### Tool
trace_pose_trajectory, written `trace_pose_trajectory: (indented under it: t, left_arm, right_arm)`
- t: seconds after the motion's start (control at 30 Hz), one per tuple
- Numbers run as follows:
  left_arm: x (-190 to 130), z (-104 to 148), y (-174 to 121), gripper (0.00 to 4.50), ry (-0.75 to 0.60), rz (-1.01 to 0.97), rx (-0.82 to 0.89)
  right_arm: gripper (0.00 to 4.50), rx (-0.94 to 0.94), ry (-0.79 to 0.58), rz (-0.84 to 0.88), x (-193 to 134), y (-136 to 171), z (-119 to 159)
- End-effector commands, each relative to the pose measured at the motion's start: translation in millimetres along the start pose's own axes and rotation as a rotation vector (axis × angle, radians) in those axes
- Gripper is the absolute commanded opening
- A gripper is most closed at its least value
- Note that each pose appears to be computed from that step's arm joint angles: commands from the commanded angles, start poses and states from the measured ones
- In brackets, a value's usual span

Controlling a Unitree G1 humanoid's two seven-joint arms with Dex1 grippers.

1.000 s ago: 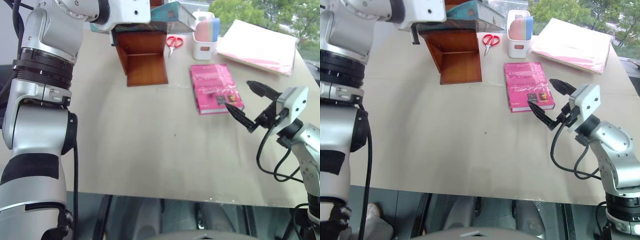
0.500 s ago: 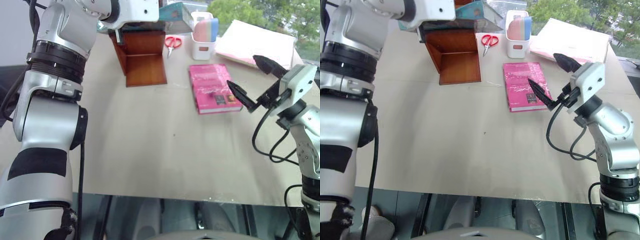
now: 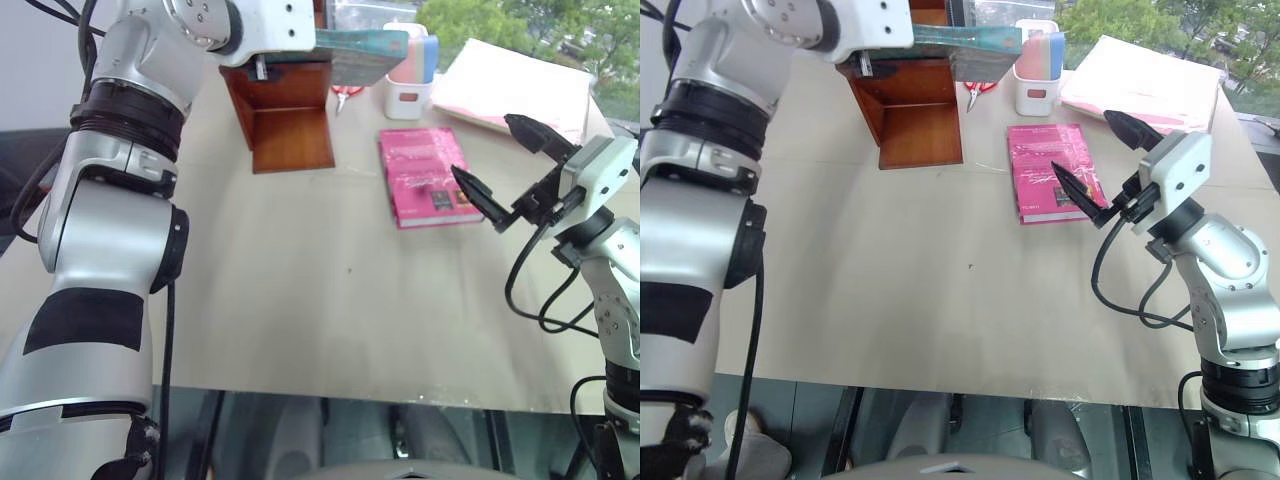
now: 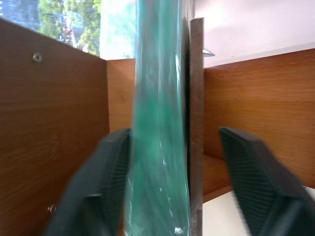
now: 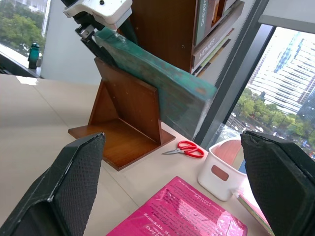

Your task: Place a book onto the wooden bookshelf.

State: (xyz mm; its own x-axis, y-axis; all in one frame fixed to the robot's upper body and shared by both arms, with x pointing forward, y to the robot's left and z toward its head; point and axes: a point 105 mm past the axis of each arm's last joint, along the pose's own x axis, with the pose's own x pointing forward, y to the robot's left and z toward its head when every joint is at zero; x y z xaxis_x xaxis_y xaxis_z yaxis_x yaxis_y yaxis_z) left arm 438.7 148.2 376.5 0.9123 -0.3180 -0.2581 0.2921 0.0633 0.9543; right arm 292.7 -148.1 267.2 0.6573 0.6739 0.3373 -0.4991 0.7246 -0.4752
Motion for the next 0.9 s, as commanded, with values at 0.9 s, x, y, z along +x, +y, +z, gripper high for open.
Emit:
trace_pose_trajectory:
  t: [0.9]
  left_arm:
    - [-122, -82, -233, 3.57, -0.340, -0.104, -1.196]
  right_arm:
    - [4.50, 0.100, 0.535, -0.013, -106, -3, -65]
